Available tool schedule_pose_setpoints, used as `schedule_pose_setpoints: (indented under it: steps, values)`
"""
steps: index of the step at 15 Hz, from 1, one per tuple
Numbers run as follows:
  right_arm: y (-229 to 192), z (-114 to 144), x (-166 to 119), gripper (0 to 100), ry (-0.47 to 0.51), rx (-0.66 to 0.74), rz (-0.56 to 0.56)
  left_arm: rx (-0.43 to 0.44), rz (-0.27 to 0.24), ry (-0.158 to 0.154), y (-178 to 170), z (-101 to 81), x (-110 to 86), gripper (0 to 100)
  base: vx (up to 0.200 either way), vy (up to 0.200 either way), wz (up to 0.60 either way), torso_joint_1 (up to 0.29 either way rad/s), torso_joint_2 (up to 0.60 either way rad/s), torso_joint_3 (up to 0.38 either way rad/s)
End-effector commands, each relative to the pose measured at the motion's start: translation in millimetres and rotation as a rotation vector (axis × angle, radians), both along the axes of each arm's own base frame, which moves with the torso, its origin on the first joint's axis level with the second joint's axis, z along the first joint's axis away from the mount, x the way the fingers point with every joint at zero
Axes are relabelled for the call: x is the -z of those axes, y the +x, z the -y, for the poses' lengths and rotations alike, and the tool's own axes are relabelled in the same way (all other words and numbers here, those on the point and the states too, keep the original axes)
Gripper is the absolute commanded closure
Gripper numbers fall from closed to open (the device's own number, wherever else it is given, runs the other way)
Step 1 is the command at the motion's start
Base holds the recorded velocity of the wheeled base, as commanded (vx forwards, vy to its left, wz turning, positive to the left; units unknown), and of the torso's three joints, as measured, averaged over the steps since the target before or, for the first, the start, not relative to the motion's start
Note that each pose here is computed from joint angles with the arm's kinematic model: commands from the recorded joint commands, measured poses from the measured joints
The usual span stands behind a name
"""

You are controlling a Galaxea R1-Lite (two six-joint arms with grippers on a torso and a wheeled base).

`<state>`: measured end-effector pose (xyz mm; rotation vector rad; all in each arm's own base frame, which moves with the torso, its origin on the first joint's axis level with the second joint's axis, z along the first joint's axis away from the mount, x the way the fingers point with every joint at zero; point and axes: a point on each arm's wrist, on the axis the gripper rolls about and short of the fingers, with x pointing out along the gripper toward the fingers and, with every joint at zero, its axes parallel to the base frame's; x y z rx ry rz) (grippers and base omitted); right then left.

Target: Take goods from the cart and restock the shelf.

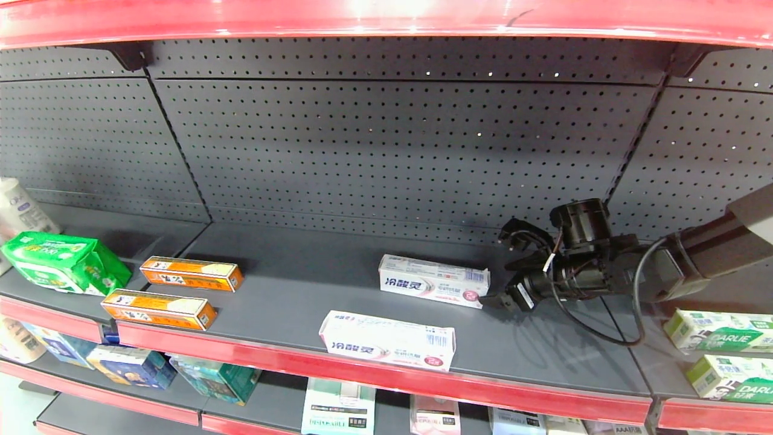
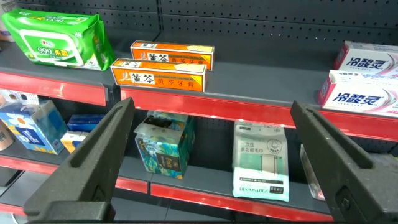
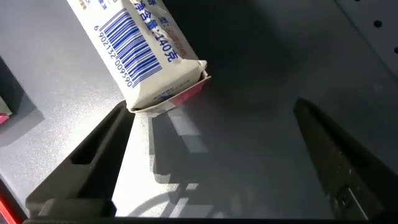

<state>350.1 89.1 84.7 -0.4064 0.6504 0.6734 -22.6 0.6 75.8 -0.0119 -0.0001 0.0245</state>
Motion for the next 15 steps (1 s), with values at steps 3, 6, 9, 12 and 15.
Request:
schedule_pose_setpoints:
  steps: [3,6,9,12,15]
  values:
    - [-2,-1,-1,0,0.001,-0.003,0.002,0.000,0.000,0.000,0,0.0,0.0,0,0.000,0.000,0.00,0.000,0.00,0.000]
    - [-15,3,-9,0,0.003,0.000,0.005,-0.002,0.000,0.000,0,0.0,0.0,0,0.000,0.000,0.00,0.000,0.00,0.000]
    - [-38,21,-21,0,0.022,0.057,0.002,0.000,0.000,0.000,0,0.0,0.0,0,0.000,0.000,0.00,0.000,0.00,0.000]
    - [-63,40,-44,0,0.079,0.151,0.027,-0.002,0.000,0.000,0,0.0,0.0,0,0.000,0.000,0.00,0.000,0.00,0.000]
    - [-90,64,-63,0,0.117,0.295,0.071,-0.002,0.000,0.000,0,0.0,0.0,0,0.000,0.000,0.00,0.000,0.00,0.000]
